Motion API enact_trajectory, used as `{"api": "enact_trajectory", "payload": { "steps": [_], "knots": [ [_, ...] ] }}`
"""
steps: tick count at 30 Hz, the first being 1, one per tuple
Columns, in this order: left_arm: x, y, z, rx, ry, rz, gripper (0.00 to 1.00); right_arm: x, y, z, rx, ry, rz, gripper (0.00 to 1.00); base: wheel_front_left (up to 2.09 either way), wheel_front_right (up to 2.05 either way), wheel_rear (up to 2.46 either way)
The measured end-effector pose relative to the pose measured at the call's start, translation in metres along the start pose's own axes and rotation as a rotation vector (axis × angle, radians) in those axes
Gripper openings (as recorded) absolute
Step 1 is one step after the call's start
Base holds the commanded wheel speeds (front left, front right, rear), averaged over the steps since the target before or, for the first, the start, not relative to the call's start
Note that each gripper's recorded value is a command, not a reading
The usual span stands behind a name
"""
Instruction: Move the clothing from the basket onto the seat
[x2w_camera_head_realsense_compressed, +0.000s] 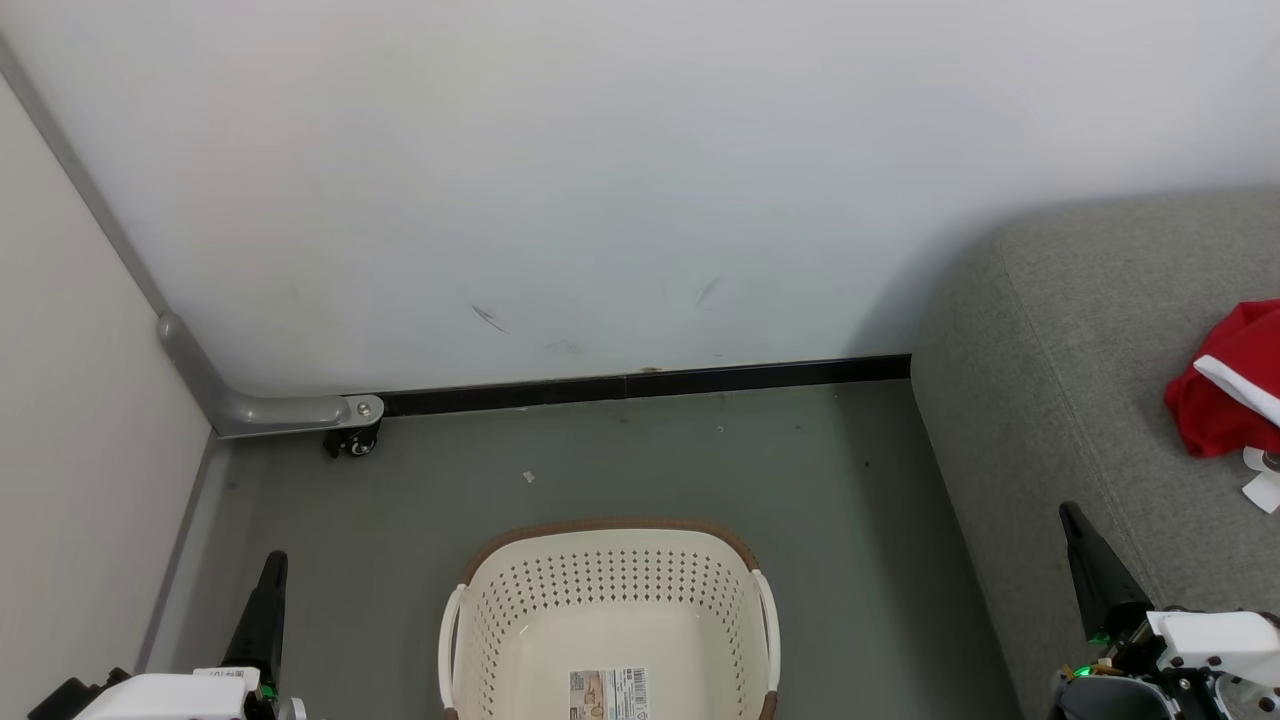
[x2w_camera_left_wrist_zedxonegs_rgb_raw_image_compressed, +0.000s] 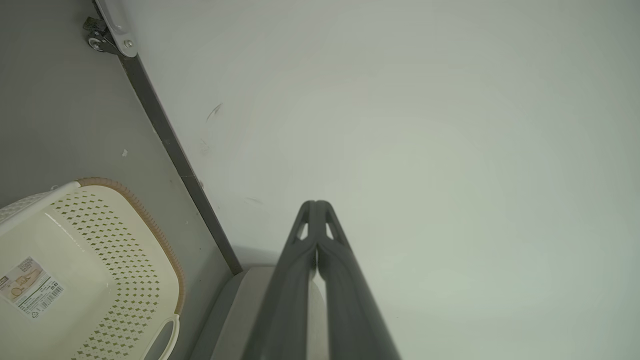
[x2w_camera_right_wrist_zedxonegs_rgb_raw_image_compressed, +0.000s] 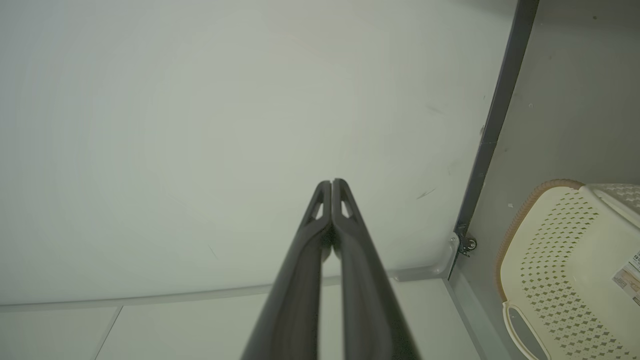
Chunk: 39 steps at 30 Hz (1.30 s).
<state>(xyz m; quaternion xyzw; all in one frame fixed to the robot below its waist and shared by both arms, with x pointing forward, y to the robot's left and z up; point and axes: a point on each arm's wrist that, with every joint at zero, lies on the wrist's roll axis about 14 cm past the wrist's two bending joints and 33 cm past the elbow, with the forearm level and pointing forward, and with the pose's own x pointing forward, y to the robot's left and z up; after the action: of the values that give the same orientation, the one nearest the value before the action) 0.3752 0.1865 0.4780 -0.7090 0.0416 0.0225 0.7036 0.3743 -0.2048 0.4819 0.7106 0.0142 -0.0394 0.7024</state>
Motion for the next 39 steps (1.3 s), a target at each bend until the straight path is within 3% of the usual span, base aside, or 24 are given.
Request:
{"api": "enact_trajectory", "payload": {
  "steps": [39],
  "knots": [
    [0.0, -0.0001, 0.0, -0.001, 0.0, 0.0, 0.0, -0.0002, -0.0004, 0.0001, 0.001, 0.004, -0.001, 0.0, 0.0, 0.0, 0.0]
  ]
}}
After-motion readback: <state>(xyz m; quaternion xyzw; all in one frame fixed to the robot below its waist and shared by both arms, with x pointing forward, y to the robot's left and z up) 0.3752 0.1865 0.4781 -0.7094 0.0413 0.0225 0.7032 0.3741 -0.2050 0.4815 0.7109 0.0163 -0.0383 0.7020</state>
